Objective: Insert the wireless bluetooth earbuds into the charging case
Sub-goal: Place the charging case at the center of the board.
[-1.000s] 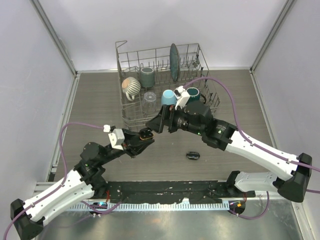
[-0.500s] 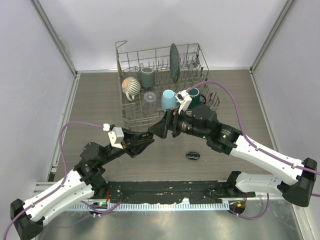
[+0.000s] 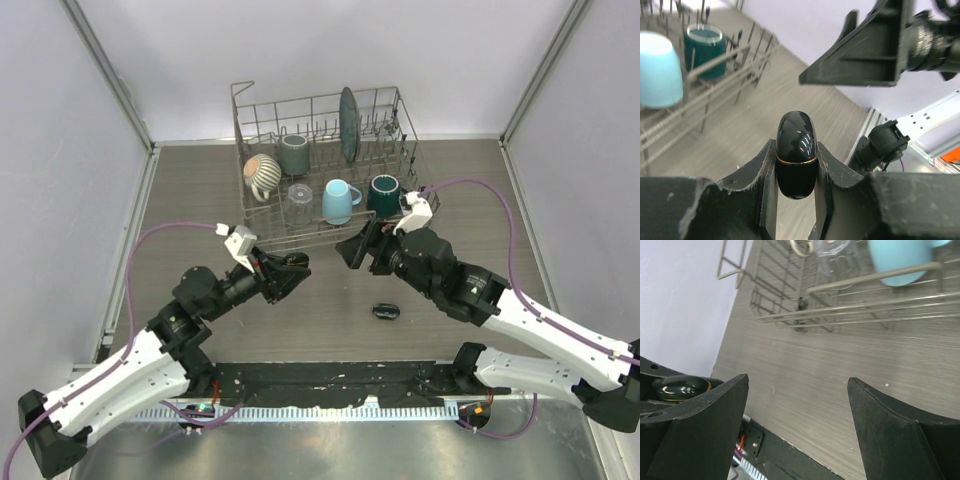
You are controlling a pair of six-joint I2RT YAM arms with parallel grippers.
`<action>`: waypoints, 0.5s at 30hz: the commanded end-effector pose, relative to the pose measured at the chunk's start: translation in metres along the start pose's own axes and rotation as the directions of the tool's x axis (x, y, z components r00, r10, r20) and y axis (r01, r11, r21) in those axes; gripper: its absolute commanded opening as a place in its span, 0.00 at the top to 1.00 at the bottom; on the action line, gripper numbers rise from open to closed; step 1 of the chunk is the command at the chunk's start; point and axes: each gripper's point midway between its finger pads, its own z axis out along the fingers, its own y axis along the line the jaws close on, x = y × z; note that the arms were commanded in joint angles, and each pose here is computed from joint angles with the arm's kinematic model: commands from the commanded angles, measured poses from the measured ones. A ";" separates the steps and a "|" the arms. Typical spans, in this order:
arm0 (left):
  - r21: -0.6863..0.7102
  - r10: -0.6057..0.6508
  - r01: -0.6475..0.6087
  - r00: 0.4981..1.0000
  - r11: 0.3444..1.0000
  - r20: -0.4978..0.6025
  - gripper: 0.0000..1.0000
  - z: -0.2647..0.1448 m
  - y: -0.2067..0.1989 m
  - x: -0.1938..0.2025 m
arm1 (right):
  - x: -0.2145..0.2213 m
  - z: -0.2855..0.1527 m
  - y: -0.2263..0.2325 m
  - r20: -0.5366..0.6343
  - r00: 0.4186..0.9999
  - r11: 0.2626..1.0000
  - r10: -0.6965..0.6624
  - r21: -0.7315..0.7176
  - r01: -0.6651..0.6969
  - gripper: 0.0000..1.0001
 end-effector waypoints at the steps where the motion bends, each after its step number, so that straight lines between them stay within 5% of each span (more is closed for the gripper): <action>1: -0.086 -0.193 0.185 0.976 0.979 -0.102 1.00 0.001 0.009 0.028 | -0.017 -0.007 -0.029 0.107 0.994 0.988 0.031 0.145 -0.047 0.14; 8: -0.144 -0.348 0.323 0.915 0.935 -0.204 1.00 0.005 0.013 0.070 | -0.024 -0.015 -0.048 0.164 0.985 0.974 0.044 0.212 -0.079 0.14; 15: -0.323 -0.395 0.292 0.861 0.900 -0.321 1.00 0.018 0.026 0.130 | -0.029 -0.020 -0.058 0.199 0.979 0.964 0.043 0.249 -0.093 0.14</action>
